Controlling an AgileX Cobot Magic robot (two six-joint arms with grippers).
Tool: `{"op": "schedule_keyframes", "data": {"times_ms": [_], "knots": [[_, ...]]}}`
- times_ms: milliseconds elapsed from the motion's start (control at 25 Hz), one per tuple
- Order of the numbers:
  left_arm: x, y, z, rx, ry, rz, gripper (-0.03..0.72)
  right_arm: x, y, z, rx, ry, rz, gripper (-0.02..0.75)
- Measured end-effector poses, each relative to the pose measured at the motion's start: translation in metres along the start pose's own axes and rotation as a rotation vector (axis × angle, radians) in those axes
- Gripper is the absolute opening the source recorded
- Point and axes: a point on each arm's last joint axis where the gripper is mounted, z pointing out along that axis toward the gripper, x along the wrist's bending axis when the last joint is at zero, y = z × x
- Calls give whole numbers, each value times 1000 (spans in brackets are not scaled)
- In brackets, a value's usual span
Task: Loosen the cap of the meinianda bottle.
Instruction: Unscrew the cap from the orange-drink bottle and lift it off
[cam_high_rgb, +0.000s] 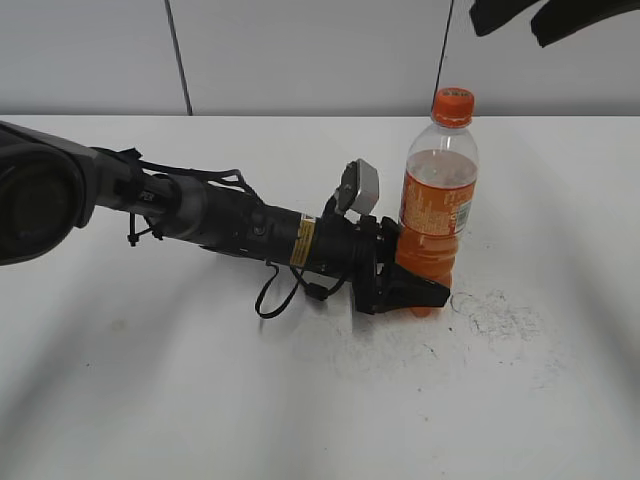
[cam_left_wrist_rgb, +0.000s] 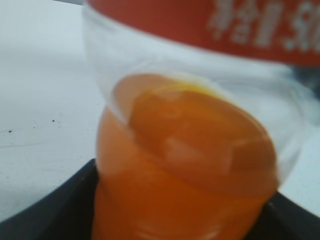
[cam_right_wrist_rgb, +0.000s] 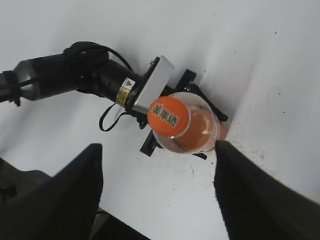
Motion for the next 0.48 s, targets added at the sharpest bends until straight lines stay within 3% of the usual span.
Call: {"op": "schedule_keyframes", "data": {"times_ms": [120,480], "knots": [[-1,0,0,2,-6,2,554,5,7,19,46,-56,-10,512],[-2,-1,0,11,-21,10,553,3,8,43,111,-76,-45,512]]}}
